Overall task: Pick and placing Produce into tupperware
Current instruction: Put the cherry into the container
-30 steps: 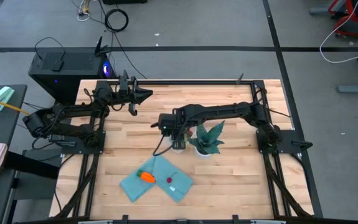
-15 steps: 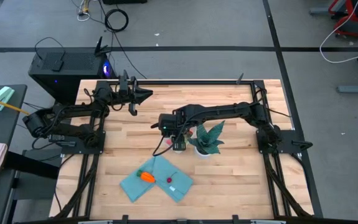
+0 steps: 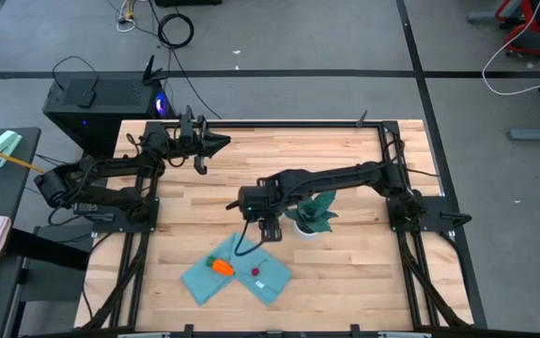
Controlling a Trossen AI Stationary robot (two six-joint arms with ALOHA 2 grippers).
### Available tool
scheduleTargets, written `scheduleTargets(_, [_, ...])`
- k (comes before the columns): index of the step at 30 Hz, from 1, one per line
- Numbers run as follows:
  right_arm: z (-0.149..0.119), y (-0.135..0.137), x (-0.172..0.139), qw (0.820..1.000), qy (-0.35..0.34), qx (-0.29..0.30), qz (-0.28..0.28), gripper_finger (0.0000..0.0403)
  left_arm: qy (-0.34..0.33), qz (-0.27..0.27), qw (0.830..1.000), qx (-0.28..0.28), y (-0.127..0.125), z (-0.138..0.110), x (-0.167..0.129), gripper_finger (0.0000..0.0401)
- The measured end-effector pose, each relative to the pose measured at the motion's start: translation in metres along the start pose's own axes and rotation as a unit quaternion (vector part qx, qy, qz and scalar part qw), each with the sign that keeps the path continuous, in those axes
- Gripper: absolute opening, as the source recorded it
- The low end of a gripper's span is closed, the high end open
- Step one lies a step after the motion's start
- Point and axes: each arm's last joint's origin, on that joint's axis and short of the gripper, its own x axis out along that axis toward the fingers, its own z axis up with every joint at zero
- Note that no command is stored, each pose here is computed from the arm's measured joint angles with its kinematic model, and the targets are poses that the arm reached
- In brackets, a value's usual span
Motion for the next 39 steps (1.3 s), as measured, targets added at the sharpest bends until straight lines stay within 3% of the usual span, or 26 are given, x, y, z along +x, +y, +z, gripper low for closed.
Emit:
scheduleTargets(6, [0.017,0.031,-0.033,0.997,-0.078,-0.005,0.016,0.0202,0.000,0.000,1.000,-0.001,0.000,0.000,0.000,0.0044])
scheduleTargets(12, [0.029,0.092,-0.052,0.980,-0.187,-0.034,0.062,0.0202,0.000,0.000,1.000,0.000,0.000,0.000,0.000,0.0048])
scheduleTargets(15, [0.027,0.124,-0.059,0.971,-0.221,-0.048,0.078,0.0202,0.000,0.000,1.000,-0.003,0.000,0.000,0.000,0.0048])
scheduleTargets(21, [0.016,0.167,-0.068,0.966,-0.249,-0.042,0.054,0.0197,0.000,0.000,1.000,-0.006,0.000,0.000,0.000,0.0047])
scheduleTargets(29, [0.022,0.205,-0.066,0.937,-0.332,-0.055,0.091,0.0197,0.001,0.000,1.000,-0.006,0.000,0.000,0.000,0.0044])
scheduleTargets(39, [0.022,0.201,-0.037,0.953,-0.285,-0.081,0.071,0.0197,0.007,0.002,1.000,-0.010,0.000,-0.002,0.000,0.0048])
